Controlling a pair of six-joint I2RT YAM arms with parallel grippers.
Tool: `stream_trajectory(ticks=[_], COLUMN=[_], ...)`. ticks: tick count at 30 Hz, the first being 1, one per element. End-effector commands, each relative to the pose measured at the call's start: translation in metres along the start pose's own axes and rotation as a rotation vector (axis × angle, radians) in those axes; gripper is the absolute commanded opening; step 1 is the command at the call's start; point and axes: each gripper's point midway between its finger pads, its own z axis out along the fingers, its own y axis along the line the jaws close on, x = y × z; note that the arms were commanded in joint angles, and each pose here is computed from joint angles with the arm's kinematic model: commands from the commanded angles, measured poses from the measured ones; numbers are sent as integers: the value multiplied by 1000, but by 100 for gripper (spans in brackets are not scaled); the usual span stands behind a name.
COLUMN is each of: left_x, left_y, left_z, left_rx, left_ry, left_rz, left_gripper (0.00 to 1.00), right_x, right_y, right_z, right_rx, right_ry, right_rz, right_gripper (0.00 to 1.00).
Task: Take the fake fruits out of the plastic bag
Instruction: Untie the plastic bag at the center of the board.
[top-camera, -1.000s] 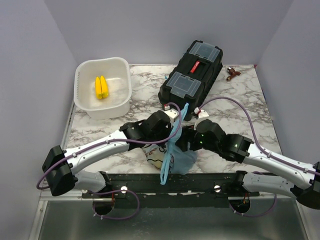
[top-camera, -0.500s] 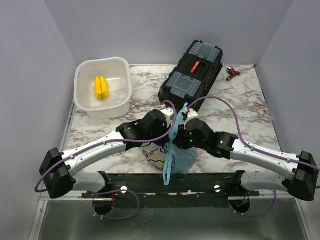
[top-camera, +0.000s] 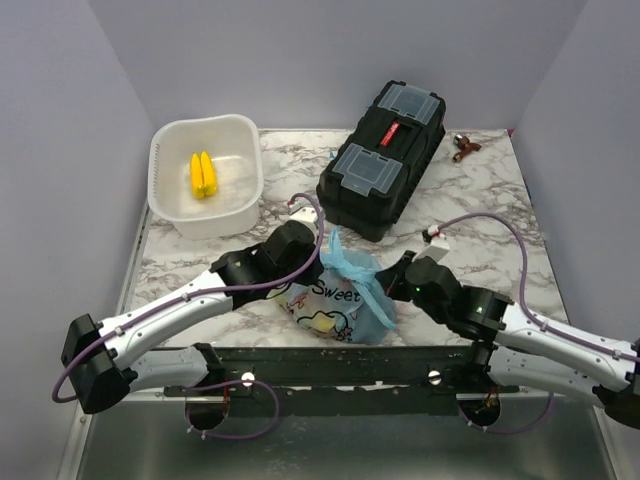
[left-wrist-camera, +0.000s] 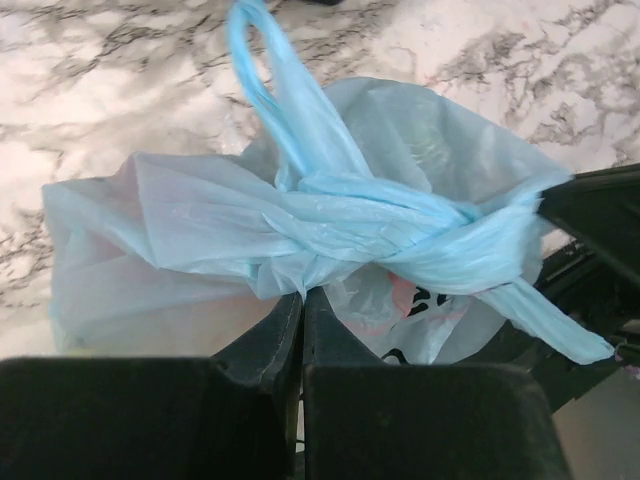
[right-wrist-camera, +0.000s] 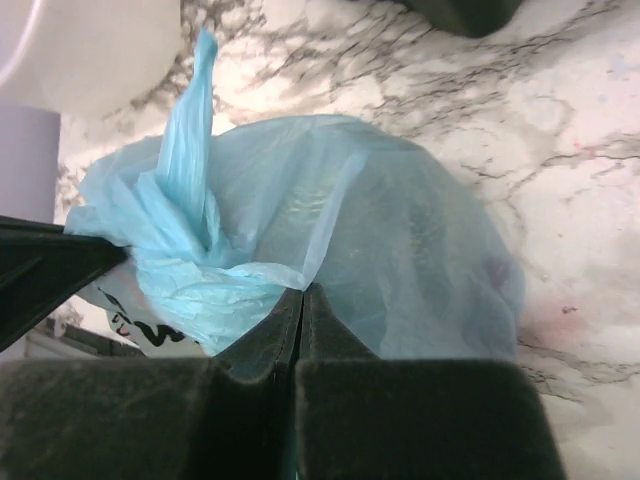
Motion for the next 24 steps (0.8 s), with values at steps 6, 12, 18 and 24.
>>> stream_trajectory(ticks=[6,12,18,24], left_x=[2,4,0,-1], left_y=[15,12,7,4], left_z=[-9,-6,-4,-4], left_rx=[-9,-2,17,22], left_ry=[-49,-24,-26,-13], left_rz=[-47,-34,-33,-28], left_gripper=[0,0,0,0], right_x=[-34,-27,6,7], right_y=[-10,24,60,50], right_z=[-17,-29,-33,-8], right_rx=[15,-133,-372,-274], right_ry=[-122,49,250,266], right_rz=[-135,-501,-739,-842], right_gripper=[1,38,97,97])
